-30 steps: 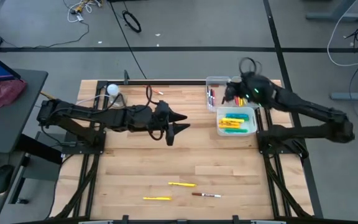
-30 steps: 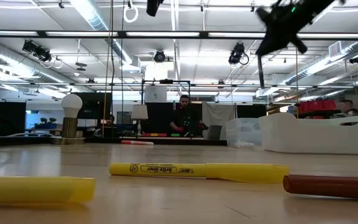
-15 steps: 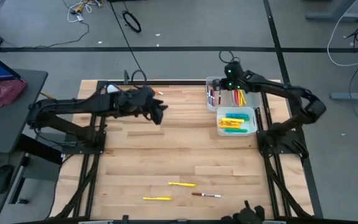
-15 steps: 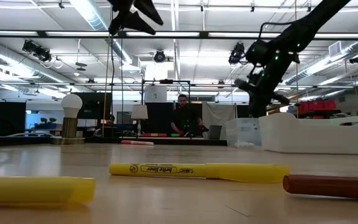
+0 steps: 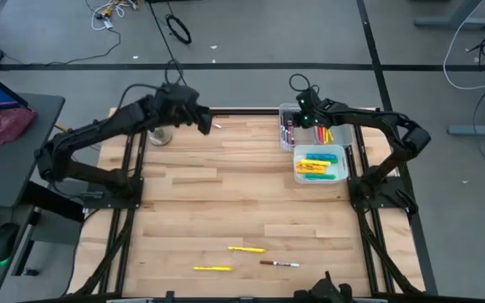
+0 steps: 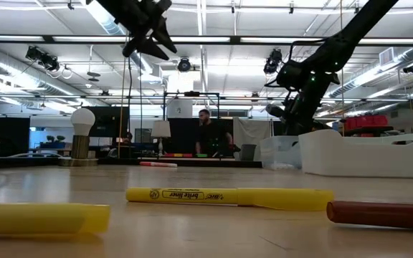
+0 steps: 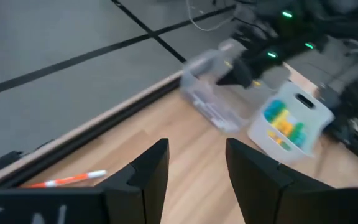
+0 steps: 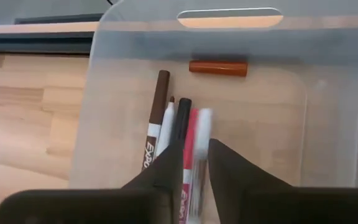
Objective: Pick & Place Markers
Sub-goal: Put the dark brown marker pen into the transparent bin, then put the orange marker pen into the transparent bin
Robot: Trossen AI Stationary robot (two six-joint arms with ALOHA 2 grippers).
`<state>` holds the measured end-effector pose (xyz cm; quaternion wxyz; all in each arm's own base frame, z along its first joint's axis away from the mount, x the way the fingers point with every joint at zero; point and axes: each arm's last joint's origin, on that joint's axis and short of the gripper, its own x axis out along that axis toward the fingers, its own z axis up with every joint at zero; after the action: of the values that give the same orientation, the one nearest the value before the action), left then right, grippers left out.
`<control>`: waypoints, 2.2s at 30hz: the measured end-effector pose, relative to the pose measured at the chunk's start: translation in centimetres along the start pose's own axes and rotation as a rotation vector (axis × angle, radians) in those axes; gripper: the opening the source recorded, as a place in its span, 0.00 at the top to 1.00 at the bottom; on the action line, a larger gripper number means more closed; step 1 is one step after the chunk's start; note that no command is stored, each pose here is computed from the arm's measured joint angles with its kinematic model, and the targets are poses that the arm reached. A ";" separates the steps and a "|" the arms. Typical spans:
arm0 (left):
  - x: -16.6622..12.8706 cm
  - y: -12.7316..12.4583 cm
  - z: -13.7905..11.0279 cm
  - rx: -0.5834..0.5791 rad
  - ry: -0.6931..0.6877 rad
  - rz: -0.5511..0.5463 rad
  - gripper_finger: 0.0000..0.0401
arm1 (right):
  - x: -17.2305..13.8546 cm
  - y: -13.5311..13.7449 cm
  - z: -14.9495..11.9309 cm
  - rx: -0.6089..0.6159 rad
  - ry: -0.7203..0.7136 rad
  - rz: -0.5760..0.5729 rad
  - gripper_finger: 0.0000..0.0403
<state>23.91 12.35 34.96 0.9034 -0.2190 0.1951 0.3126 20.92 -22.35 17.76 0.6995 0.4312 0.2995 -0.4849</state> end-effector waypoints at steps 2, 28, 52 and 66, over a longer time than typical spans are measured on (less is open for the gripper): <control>0.1 1.1 0.4 -0.020 -0.008 0.028 0.59 | 0.0 0.0 0.0 0.014 0.005 0.004 0.78; 11.6 9.9 -3.2 0.364 0.374 -0.053 0.59 | -14.9 6.2 0.0 -0.238 -0.414 0.767 0.76; 20.6 14.0 -7.8 0.786 0.676 -0.106 0.45 | -15.4 7.7 -1.8 -0.183 -0.384 0.790 0.79; 21.0 16.4 -9.6 0.714 0.787 -0.137 0.73 | -15.4 7.7 -1.8 -0.209 -0.390 0.779 0.79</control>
<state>26.49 29.04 12.27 0.7986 -0.0112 0.5987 0.0613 22.74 -13.07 32.22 0.9131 0.3392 0.0248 -0.2246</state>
